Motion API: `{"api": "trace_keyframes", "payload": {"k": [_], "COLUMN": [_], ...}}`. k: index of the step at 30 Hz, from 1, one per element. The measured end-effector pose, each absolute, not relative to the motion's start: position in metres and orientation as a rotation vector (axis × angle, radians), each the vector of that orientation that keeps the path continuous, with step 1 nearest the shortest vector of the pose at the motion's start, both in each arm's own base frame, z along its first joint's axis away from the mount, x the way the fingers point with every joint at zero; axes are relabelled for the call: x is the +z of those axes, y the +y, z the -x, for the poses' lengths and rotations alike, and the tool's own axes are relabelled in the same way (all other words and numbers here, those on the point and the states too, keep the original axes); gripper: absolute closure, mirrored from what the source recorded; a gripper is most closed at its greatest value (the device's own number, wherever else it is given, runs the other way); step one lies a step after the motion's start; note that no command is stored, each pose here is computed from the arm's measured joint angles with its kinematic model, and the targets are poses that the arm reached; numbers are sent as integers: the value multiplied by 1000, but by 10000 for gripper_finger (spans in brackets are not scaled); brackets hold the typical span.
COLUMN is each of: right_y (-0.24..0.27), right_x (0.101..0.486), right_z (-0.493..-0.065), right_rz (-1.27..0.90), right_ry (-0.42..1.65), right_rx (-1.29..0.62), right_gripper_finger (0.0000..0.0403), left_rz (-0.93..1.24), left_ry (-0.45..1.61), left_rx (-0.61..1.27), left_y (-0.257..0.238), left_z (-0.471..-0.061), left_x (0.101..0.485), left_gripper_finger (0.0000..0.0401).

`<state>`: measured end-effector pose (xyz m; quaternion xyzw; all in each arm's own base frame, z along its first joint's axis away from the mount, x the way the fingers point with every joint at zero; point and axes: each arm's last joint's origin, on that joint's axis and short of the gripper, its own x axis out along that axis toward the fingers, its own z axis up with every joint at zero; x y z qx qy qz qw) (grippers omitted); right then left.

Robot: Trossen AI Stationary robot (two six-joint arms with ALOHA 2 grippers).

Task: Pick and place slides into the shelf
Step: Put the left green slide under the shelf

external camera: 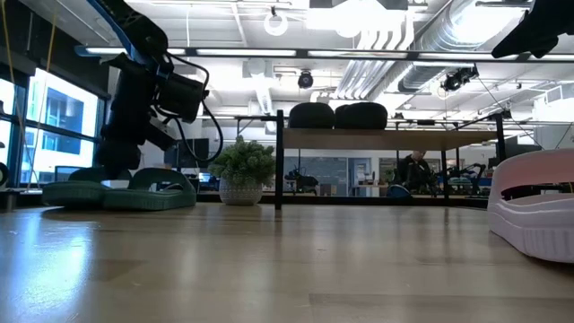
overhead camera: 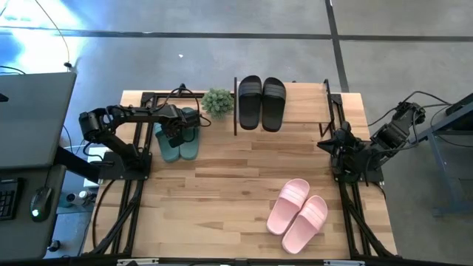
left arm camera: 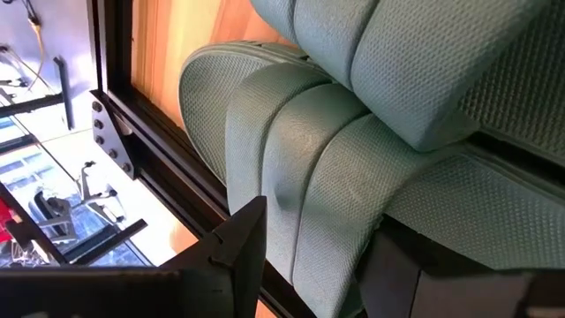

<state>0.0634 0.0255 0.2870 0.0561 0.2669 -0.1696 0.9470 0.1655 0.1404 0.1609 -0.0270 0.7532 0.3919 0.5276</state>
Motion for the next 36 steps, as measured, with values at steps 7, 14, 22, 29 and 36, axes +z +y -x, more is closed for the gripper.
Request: {"api": "trace_keyframes", "payload": {"k": [7,14,22,29,36], "right_y": [26,26,26,26,26], "right_x": [287,287,287,287,287], "right_z": [-63,-63,-63,-63,-63], "right_rz": [-114,-114,-114,-114,-114], "right_ry": [544,544,544,544,544], "right_rx": [-345,-345,-345,-345,-345], "right_gripper_finger": [379,379,379,379,379], "left_rz": [57,29,66,62,43], "left_ry": [1802,1802,1799,1662,1297], "left_rx": [939,977,1030,1059,1042], "left_y": [141,141,134,112,83], "left_z": [-165,-165,-160,-164,-181], "left_x": [161,162,169,206,279], "left_gripper_finger": [329,385,397,398,399]}}
